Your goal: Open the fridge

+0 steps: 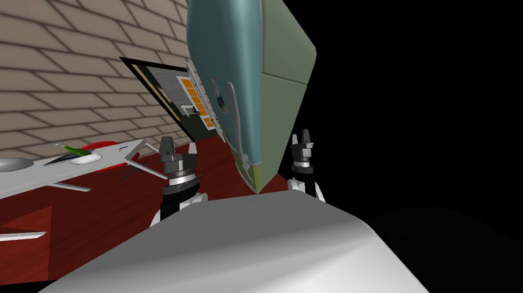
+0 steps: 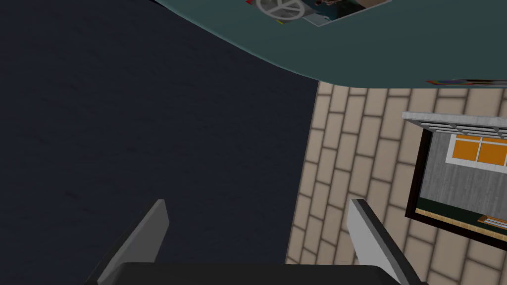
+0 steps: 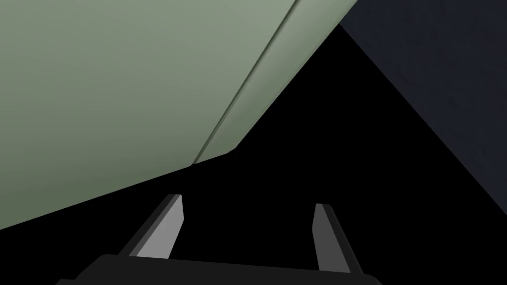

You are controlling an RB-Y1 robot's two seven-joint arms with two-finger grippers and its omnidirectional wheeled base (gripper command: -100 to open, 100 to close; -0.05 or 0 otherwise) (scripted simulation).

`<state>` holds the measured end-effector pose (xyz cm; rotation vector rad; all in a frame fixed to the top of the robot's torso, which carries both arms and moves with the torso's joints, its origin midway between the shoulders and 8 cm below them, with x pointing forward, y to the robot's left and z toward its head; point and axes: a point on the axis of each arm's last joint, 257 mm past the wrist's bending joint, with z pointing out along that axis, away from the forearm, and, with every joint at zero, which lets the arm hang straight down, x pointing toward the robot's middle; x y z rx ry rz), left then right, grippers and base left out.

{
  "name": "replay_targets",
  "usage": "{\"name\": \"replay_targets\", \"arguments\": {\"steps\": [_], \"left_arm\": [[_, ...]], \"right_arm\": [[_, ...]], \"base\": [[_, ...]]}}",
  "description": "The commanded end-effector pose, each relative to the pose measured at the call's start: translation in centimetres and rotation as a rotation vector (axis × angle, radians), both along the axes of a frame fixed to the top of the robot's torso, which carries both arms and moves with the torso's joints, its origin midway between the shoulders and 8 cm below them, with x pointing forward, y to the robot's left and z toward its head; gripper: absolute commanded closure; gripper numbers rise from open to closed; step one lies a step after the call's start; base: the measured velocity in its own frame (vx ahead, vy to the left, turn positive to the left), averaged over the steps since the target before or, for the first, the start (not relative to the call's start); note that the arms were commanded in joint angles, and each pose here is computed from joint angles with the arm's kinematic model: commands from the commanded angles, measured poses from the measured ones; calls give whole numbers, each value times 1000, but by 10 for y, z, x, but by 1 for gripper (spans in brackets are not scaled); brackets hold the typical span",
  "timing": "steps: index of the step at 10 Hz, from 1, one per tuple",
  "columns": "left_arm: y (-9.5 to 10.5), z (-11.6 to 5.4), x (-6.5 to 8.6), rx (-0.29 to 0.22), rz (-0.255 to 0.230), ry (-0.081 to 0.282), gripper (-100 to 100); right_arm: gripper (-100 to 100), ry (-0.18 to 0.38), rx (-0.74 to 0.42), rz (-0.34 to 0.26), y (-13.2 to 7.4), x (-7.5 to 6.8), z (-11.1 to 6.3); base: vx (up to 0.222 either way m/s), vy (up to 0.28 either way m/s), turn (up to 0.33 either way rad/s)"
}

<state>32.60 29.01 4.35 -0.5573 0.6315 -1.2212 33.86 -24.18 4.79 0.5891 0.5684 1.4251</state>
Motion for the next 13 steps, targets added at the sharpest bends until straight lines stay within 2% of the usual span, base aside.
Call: {"name": "replay_targets", "arguments": {"steps": [1, 9, 10, 11, 13], "left_arm": [[0, 0, 0, 0, 0, 0, 0], [0, 0, 0, 0, 0, 0, 0], [-6, -4, 4, 41, -17, 18, -100], [-8, -7, 6, 57, -22, 28, -100], [-14, -21, 15, 104, -30, 69, -100]], "right_arm": [[0, 0, 0, 0, 0, 0, 0], [0, 0, 0, 0, 0, 0, 0], [0, 0, 0, 0, 0, 0, 0], [0, 0, 0, 0, 0, 0, 0], [0, 0, 0, 0, 0, 0, 0]], "base": [[0, 0, 0], [0, 0, 0], [3, -8, -46], [-3, -14, -44], [-10, -29, -80]]}}
